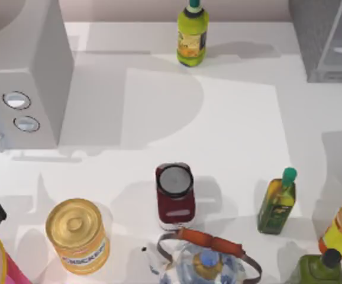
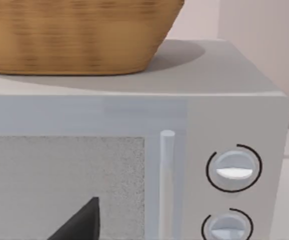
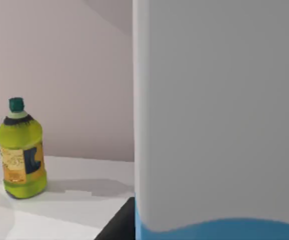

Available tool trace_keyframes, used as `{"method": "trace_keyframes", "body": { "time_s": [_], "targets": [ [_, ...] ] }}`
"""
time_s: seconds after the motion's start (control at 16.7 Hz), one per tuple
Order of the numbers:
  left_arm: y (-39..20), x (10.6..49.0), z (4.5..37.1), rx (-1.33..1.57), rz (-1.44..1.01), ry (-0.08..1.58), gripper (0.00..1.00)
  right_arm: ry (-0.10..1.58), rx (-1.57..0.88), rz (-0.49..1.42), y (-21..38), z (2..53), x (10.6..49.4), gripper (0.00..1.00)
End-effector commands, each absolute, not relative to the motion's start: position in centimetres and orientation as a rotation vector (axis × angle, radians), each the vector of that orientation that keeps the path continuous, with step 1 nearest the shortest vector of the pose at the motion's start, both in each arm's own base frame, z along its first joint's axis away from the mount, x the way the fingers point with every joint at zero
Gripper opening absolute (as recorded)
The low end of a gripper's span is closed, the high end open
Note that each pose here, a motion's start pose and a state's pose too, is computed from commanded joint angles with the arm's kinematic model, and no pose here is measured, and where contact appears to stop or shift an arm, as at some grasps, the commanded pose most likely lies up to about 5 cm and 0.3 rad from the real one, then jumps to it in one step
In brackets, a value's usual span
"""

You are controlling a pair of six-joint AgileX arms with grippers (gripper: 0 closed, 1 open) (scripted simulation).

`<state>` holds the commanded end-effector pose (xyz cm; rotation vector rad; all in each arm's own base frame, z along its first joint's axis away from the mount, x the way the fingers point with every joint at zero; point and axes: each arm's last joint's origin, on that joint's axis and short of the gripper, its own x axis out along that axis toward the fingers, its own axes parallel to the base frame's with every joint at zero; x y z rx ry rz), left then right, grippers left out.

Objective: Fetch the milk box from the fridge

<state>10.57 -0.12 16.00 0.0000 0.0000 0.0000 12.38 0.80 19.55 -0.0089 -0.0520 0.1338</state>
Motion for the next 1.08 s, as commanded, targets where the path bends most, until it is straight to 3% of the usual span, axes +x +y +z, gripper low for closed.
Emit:
{"method": "trace_keyframes", "body": {
  "time_s": [0.42, 0.78, 1.08],
  "targets": [
    [-0.1, 10.6, 16.0, 0.000, 0.000, 0.000, 1.00, 0.015, -0.007, 0.393, 3.9, 20.8, 20.3, 0.00],
    [-0.1, 10.6, 16.0, 0.000, 0.000, 0.000, 1.00, 0.032, 0.003, 0.607, 7.7, 17.3, 26.9, 0.00],
    [-0.1, 10.6, 16.0, 0.000, 0.000, 0.000, 1.00, 0.017, 0.001, 0.730, 10.3, 13.7, 29.9, 0.00]
  ]
}}
